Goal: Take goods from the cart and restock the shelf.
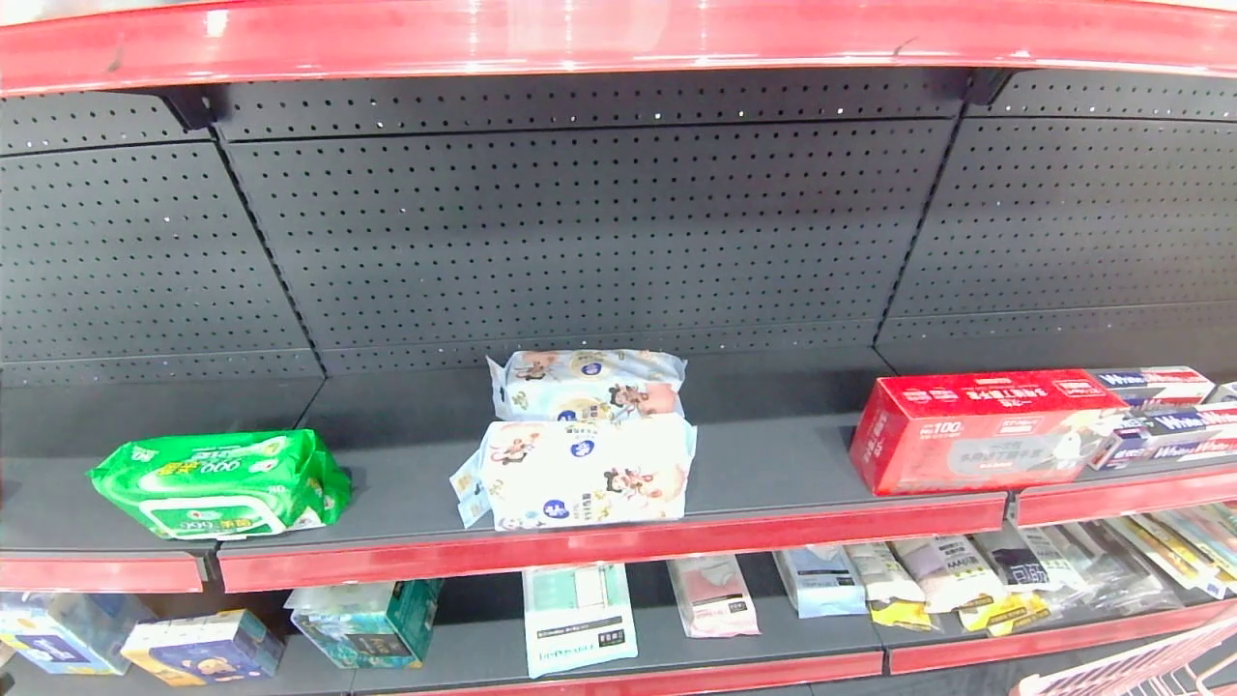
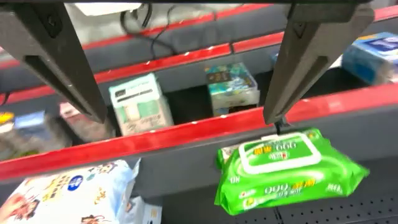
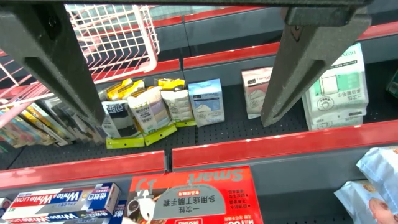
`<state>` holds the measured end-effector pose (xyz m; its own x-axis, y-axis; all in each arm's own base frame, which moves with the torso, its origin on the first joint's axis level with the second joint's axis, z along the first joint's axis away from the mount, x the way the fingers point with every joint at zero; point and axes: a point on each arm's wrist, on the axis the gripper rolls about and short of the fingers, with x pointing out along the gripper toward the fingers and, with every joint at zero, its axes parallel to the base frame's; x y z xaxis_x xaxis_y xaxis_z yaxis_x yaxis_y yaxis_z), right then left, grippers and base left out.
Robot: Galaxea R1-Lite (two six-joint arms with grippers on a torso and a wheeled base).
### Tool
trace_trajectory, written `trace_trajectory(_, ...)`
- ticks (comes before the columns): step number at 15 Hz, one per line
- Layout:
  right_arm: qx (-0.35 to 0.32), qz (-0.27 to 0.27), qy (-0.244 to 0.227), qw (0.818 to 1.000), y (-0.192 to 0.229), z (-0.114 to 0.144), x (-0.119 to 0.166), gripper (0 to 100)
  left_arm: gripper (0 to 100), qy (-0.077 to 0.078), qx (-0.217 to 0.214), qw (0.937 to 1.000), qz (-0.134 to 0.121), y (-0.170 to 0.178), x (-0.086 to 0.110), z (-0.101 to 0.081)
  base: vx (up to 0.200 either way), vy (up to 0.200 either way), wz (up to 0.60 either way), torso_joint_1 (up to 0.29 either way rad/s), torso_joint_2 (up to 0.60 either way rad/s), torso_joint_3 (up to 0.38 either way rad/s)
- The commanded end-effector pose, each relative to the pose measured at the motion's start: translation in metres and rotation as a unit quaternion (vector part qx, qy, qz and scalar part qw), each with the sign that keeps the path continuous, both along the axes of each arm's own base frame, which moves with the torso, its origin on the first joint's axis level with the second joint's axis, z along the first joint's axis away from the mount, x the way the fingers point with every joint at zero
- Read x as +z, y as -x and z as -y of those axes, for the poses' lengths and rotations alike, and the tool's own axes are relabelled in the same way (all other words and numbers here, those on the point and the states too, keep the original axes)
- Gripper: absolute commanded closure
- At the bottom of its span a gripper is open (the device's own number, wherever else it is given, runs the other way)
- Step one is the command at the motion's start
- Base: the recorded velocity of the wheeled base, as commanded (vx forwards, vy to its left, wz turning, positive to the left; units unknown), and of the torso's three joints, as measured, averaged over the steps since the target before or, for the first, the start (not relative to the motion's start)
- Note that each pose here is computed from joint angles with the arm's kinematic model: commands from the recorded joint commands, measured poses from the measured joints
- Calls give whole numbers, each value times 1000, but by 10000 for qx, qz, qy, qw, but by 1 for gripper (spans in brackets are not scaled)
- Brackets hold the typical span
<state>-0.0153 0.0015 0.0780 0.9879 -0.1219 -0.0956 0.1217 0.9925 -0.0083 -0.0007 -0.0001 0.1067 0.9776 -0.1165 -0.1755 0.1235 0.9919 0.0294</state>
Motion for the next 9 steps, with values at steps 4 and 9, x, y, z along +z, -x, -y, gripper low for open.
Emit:
trace_trajectory(4, 0, -5, 1, 10000, 0, 0, 0, 0, 0, 296, 175, 9986, 408, 15, -29, -2, 0, 0, 0, 0, 0, 0)
trace_trajectory(9, 0, -12, 0, 10000, 0, 0, 0, 0, 0, 181, 345, 9983, 424, 15, -29, -3, 0, 0, 0, 0, 0, 0)
